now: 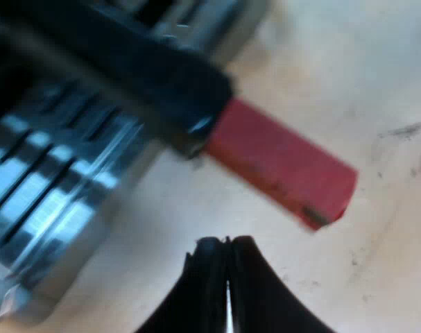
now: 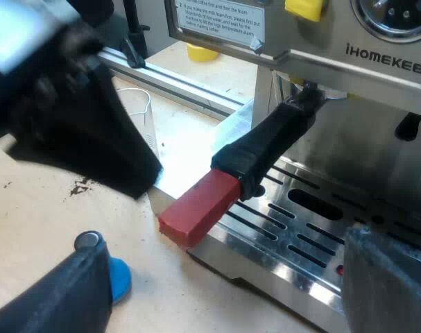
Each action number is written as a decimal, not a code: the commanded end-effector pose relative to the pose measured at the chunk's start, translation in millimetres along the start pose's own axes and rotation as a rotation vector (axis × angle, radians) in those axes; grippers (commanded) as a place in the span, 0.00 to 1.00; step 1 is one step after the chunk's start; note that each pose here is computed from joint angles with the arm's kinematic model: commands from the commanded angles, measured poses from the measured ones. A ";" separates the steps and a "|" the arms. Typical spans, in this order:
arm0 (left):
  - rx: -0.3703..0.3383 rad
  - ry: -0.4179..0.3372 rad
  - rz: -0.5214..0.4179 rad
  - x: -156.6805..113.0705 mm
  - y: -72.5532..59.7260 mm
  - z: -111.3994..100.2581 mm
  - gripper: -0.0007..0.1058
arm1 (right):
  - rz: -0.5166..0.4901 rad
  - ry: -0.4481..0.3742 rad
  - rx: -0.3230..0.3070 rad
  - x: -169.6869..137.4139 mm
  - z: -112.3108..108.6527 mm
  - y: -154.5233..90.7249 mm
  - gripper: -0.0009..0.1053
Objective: Put the handle in the coffee machine
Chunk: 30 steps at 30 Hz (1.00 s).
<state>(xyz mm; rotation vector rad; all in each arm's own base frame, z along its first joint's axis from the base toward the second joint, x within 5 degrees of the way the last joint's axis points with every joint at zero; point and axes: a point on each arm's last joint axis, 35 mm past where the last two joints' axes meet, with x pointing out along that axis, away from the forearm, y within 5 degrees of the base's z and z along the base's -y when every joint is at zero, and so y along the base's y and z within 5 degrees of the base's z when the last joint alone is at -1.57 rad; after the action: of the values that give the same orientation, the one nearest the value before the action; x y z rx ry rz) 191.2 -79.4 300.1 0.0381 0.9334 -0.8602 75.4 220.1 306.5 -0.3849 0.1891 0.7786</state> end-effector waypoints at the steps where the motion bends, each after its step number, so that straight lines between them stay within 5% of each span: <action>1: -0.016 -0.049 0.033 -21.3 0.6 -2.9 0.24 | -0.031 -0.006 0.010 -1.3 1.5 -1.8 0.67; 2: -0.021 -0.049 0.036 -21.8 1.3 -3.3 0.26 | -0.034 -0.006 0.010 -1.3 1.5 -1.9 0.67; 4: -0.051 -0.088 0.080 -39.2 1.6 -9.9 0.54 | -0.035 -0.006 0.017 -1.3 1.5 -2.0 0.67; 7: -0.069 -0.148 0.134 -58.0 0.1 -16.1 0.75 | -0.035 -0.008 0.018 -1.3 1.7 -2.0 0.67; 11: -0.092 -0.228 0.200 -77.6 -5.1 -21.2 0.77 | -0.024 0.009 0.021 -0.5 6.2 -9.0 0.67; 18: -0.190 -0.493 0.319 -132.8 -33.6 -11.5 0.77 | 0.045 0.098 0.077 -5.7 44.3 -53.5 0.67; 22: -0.124 -0.655 0.367 -166.3 -53.3 6.9 0.77 | -0.047 0.144 0.108 -15.6 61.6 -86.1 0.67; 26: -0.087 -0.718 0.405 -183.8 -64.4 14.4 0.77 | -0.124 0.189 0.120 -26.7 64.8 -115.5 0.67; 30: -0.066 -0.746 0.409 -193.1 -71.5 17.5 0.77 | -0.181 0.215 0.195 -41.1 56.1 -147.2 0.67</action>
<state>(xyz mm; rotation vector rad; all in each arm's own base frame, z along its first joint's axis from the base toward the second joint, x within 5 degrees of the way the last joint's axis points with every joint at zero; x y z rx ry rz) 101.0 -12.9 469.0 -0.1311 0.2485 -0.4153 155.9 125.3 404.6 -0.2975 0.4318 0.5185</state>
